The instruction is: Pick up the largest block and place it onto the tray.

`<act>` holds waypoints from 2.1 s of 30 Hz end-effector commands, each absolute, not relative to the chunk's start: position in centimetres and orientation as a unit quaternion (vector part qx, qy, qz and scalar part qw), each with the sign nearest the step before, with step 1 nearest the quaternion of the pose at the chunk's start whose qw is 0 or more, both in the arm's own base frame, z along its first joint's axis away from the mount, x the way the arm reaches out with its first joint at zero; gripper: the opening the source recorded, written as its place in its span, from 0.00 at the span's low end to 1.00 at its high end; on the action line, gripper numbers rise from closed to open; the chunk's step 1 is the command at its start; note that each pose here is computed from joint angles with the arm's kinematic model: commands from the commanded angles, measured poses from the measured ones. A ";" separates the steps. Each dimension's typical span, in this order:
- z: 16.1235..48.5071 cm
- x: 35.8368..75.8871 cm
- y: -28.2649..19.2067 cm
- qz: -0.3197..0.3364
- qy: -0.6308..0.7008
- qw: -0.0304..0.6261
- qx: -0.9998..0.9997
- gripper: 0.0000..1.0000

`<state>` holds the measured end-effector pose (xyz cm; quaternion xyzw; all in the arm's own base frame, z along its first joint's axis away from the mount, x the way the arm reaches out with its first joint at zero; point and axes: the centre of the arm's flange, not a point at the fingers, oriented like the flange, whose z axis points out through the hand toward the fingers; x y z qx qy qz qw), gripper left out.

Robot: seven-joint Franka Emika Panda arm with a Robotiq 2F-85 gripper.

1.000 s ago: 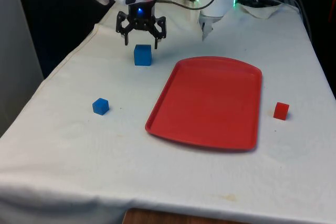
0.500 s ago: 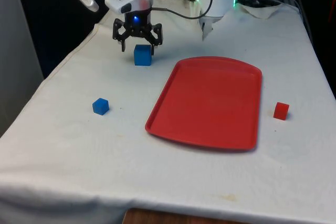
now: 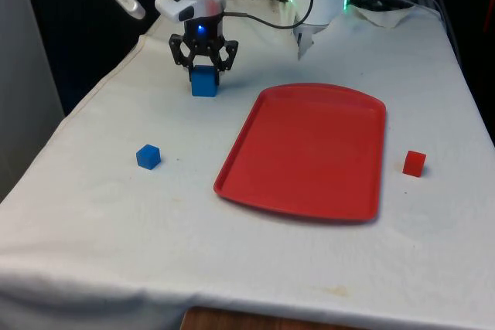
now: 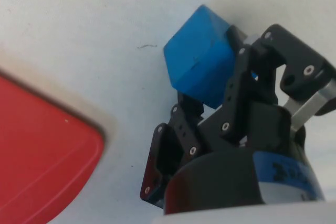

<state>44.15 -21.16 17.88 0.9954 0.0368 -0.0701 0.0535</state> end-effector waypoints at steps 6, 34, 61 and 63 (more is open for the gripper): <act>18.0 44.2 -21.1 -0.068 0.038 0.052 0.996 0.00; 21.9 45.8 -20.6 -0.037 0.044 0.043 0.997 0.00; 24.4 49.8 -16.5 0.002 0.051 0.031 0.998 0.00; 24.7 50.3 -16.1 0.004 0.051 0.030 0.998 0.00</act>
